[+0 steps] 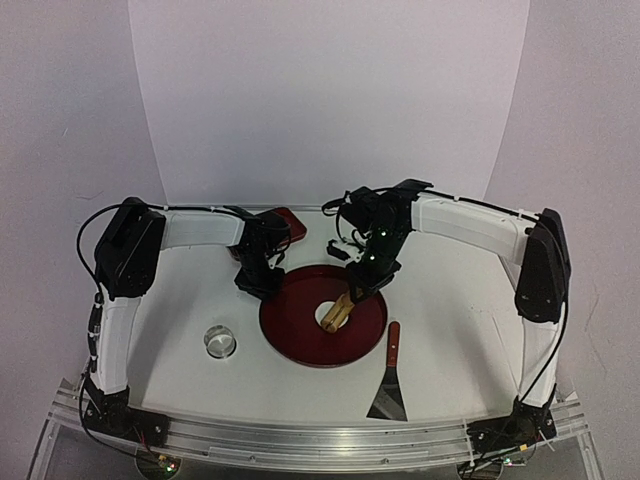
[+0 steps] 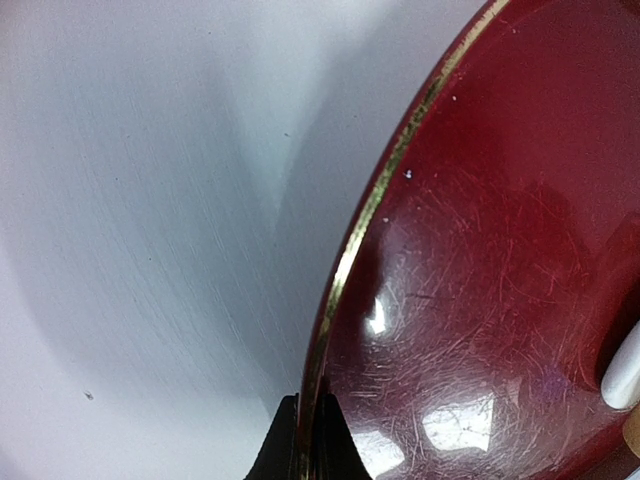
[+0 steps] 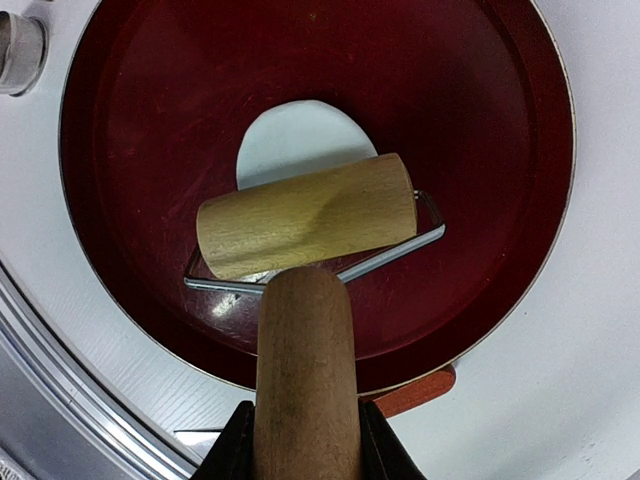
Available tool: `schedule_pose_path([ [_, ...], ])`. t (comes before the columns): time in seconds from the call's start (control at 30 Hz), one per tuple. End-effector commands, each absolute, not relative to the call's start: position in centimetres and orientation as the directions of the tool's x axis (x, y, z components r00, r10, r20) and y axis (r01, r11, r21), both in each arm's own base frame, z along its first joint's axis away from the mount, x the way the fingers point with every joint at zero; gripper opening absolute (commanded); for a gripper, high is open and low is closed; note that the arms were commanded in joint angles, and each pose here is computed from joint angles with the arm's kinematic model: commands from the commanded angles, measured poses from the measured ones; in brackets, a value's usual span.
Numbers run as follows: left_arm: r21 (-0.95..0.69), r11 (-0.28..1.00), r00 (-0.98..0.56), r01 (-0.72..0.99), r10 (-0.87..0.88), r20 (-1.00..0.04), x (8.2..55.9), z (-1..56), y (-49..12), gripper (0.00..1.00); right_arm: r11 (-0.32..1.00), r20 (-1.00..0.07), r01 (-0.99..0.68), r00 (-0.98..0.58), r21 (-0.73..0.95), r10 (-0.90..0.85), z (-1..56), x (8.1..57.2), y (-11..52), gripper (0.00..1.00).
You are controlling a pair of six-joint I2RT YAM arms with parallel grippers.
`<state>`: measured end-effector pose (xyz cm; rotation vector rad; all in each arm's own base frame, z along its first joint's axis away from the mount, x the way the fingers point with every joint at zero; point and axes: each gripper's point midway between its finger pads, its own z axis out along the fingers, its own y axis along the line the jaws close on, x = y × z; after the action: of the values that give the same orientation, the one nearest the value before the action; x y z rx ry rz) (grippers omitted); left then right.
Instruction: Roll out the dumpling wrappers from the dough
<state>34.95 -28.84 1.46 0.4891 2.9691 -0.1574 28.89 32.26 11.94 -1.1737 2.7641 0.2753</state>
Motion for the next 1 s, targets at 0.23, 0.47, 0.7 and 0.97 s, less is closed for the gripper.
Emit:
schedule_pose_path([
  [0.23, 0.127, 0.890, -0.896, 0.438, 0.421, 0.140, 30.5, -2.8, -23.0, 0.00, 0.674, 0.002, -0.737, -0.675, 0.053, -0.738, 5.2, 26.7, 28.8, 0.00],
  [0.47, 0.111, 0.893, -0.896, 0.437, 0.421, 0.144, 30.5, -2.4, -23.4, 0.00, 0.698, 0.129, -0.714, -0.688, 0.053, -0.714, 0.5, 25.8, 27.9, 0.00],
  [0.7, 0.071, 0.902, -0.897, 0.426, 0.411, 0.160, 30.0, -2.4, -24.0, 0.00, 0.722, 0.225, -0.689, -0.694, 0.066, -0.684, -3.1, 24.6, 27.3, 0.00],
  [0.97, 0.057, 0.905, -0.897, 0.422, 0.407, 0.173, 30.3, -2.0, -24.5, 0.00, 0.742, 0.337, -0.668, -0.689, 0.046, -0.641, -7.7, 22.1, 24.6, 0.00],
])
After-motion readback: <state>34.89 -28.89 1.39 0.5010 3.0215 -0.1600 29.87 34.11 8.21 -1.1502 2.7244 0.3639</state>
